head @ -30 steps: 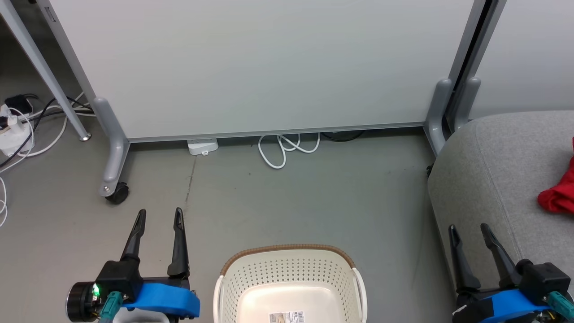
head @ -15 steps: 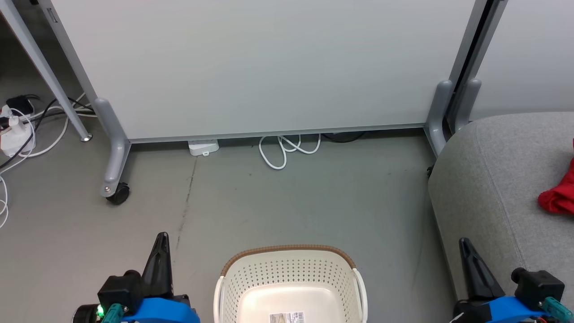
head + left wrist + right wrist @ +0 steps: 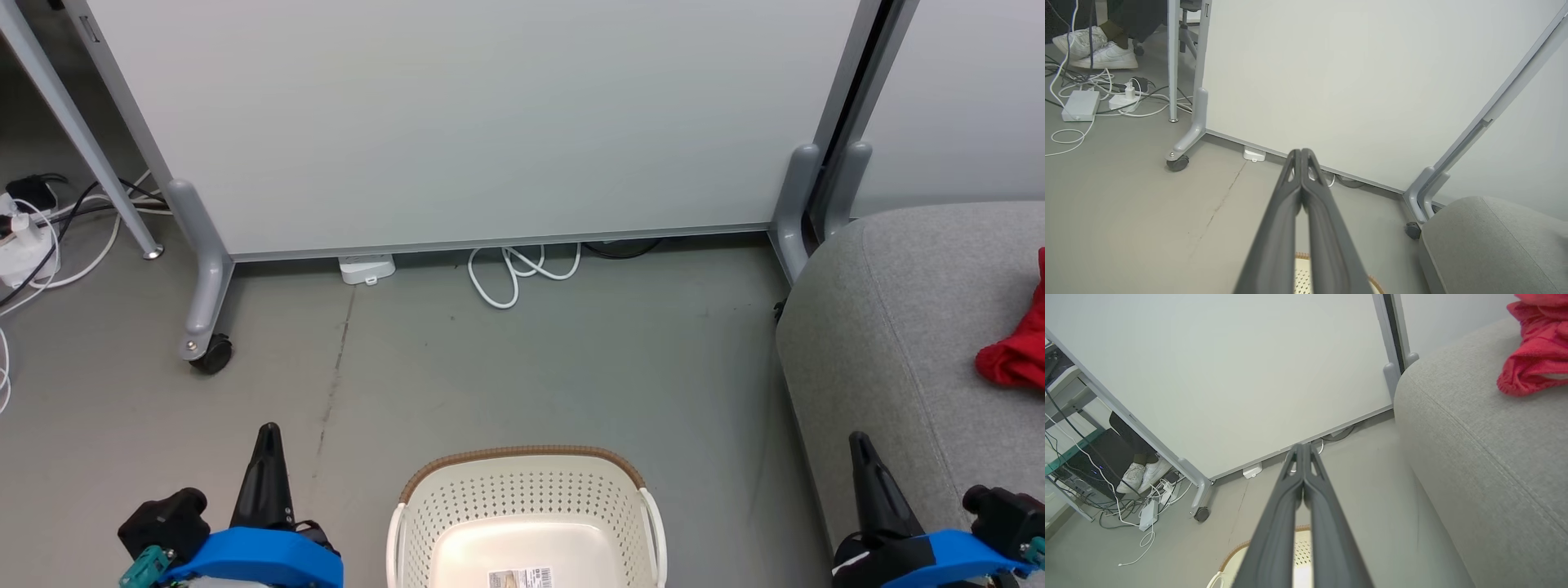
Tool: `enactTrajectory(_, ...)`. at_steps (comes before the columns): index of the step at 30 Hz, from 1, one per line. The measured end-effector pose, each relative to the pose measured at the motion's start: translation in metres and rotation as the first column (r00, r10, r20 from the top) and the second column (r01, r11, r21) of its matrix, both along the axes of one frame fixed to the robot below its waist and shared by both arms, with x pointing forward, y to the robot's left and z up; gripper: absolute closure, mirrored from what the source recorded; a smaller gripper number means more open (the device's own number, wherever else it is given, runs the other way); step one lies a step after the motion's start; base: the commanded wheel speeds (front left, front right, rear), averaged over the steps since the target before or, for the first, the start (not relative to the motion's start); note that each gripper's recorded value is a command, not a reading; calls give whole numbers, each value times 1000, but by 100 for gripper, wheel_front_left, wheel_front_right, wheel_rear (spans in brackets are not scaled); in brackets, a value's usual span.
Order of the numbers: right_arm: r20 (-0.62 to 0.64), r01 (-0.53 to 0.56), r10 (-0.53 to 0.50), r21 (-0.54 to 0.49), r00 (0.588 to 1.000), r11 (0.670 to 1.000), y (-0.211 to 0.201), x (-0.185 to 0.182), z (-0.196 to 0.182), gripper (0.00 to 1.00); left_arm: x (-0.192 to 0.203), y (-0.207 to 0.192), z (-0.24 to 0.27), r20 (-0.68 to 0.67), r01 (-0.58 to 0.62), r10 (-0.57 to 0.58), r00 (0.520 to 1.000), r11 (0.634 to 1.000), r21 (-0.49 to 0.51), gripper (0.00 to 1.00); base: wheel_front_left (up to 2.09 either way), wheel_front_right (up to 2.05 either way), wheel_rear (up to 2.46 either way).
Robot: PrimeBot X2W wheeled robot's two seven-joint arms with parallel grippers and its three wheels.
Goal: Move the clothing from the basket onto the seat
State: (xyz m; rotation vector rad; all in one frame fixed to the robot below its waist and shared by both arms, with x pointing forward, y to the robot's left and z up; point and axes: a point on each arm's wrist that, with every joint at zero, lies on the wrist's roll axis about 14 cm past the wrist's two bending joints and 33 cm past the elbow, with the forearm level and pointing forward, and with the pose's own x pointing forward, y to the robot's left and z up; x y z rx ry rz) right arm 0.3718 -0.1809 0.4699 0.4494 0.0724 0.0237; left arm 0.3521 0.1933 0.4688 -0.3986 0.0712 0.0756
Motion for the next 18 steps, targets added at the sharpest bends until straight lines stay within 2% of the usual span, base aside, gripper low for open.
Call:
enactTrajectory(8, -17, 28, -26, 125, 1000, 992, -3, 2, 1, 100, 3, 4, 2, -4, -26, 26, 1000, 991, -133, 100, 0, 0, 0)
enactTrajectory(18, -26, 56, -51, 267, 998, 962, -7, 5, 5, 100, 7, 7, 4, -9, -47, 47, 999, 959, -280, 100, 0, 0, 0)
